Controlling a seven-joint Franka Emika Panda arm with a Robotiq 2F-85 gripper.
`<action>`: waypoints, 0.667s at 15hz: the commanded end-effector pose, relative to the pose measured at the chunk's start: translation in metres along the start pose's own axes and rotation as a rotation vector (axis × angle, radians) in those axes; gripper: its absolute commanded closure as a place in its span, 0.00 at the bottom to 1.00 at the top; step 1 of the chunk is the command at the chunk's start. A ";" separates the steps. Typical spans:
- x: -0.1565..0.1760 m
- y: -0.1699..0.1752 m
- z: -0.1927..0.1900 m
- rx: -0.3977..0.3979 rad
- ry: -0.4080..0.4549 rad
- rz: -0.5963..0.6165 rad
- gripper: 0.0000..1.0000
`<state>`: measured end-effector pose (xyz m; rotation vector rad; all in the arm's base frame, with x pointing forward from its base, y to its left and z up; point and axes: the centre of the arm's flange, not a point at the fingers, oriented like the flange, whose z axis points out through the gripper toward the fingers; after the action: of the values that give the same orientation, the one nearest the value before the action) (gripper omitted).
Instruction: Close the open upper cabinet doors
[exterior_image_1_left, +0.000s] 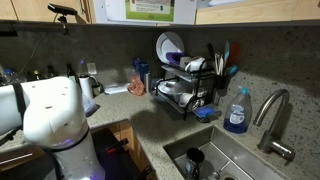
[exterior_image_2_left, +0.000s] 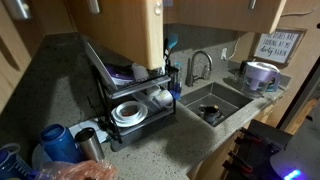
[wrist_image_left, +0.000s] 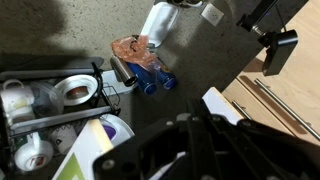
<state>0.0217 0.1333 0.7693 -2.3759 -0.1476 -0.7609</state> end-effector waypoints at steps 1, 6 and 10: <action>0.007 -0.015 0.023 0.028 0.047 -0.068 1.00; 0.023 -0.033 0.056 -0.019 0.145 -0.120 1.00; 0.035 -0.041 0.067 -0.082 0.272 -0.139 1.00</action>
<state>0.0583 0.1992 0.7681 -2.3407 -0.1834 -1.0552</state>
